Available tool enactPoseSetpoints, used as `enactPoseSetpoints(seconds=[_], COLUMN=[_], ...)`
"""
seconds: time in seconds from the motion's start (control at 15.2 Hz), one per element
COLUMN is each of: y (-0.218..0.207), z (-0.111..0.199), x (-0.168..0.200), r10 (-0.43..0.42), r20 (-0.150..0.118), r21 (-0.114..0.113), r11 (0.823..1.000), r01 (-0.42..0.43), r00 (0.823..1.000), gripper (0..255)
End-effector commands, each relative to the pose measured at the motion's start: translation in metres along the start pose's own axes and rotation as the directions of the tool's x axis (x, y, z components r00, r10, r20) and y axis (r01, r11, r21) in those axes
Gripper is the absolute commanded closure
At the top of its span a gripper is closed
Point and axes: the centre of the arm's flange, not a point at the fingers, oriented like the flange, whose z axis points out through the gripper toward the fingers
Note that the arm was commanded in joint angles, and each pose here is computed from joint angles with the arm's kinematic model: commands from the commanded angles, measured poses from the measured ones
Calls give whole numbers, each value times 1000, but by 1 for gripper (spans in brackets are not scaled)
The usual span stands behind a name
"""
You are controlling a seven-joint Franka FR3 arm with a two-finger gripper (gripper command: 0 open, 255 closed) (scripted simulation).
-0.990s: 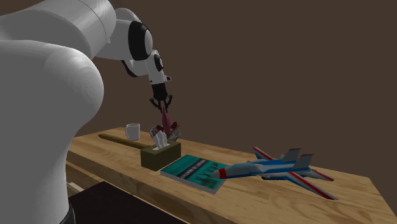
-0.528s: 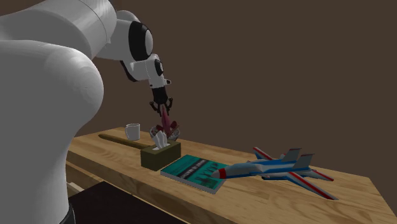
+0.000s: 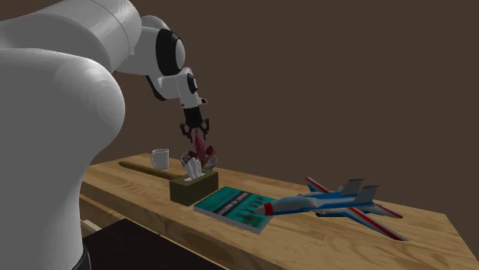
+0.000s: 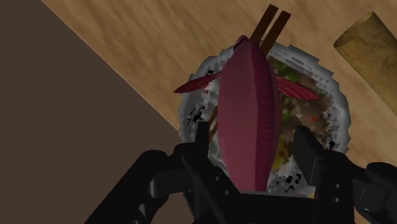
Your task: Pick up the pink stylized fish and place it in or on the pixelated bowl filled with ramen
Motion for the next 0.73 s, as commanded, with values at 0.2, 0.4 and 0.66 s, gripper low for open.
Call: enactPoseSetpoints(seconds=[0.2, 0.4, 0.66], y=[0, -2, -2], z=[8, -20, -44], x=[0, -2, -2], r10=[-2, -1, -1], r20=[10, 10, 10], r21=[3, 3, 3], r11=[1000, 1000, 1000], r01=[2, 1, 1], r00=[1000, 1000, 1000], gripper=[0, 0, 0])
